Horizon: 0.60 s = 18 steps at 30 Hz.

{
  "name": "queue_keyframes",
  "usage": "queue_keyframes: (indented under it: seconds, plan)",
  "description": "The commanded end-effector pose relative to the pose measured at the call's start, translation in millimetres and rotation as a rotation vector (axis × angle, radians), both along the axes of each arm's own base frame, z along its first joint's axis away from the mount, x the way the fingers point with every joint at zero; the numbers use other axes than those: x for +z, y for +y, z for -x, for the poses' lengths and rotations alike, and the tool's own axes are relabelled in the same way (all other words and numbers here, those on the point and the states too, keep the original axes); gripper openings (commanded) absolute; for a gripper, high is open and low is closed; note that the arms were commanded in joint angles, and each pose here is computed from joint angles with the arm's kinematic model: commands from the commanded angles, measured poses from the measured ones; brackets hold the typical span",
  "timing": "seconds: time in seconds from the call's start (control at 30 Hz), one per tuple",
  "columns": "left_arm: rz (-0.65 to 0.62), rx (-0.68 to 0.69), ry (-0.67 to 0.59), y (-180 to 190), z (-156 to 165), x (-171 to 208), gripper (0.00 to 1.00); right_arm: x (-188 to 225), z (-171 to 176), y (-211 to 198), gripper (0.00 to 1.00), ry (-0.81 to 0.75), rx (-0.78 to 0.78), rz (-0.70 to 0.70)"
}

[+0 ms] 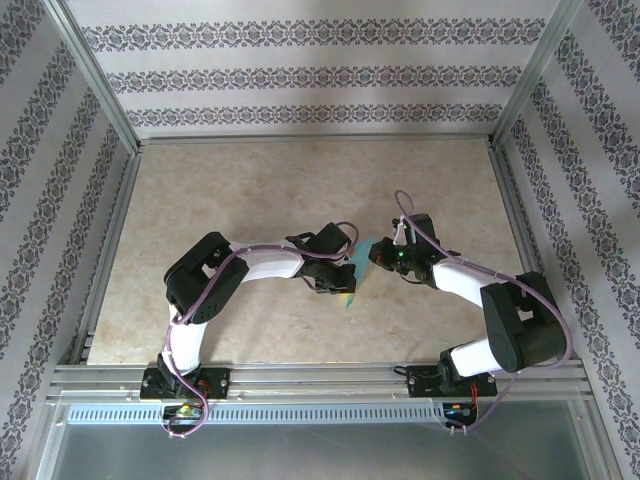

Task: Fold a paper plane with a square sheet of paper (fold left side to right side)
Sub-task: Fold the wing for the fifth time at the center of the table.

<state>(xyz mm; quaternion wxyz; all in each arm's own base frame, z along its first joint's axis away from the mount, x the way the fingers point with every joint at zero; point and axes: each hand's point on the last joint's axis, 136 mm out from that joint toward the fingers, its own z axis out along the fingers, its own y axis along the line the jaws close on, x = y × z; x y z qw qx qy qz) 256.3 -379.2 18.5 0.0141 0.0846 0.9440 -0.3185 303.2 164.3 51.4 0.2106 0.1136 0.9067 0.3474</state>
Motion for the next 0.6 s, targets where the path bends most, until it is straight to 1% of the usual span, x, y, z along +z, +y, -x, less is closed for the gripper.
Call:
queue_keyframes:
  seconds: [0.0, 0.1, 0.23, 0.57]
  plan:
    - [-0.240, -0.009, 0.060, 46.4, 22.8, -40.5, 0.00, 4.8, 7.5, 9.6, 0.00, -0.046, 0.045, -0.062]
    - [-0.256, -0.021, 0.062, 49.9, 25.1, -41.9, 0.00, 5.1, 8.1, 17.5, 0.00, -0.059, 0.077, -0.079]
    - [-0.266, -0.020, 0.064, 52.4, 26.1, -43.6, 0.00, -3.4, 7.0, 23.3, 0.00, -0.047, 0.091, -0.066]
    - [-0.294, -0.034, 0.062, 56.8, 27.1, -43.0, 0.00, -13.2, -7.4, 31.8, 0.00, -0.040, 0.108, -0.038]
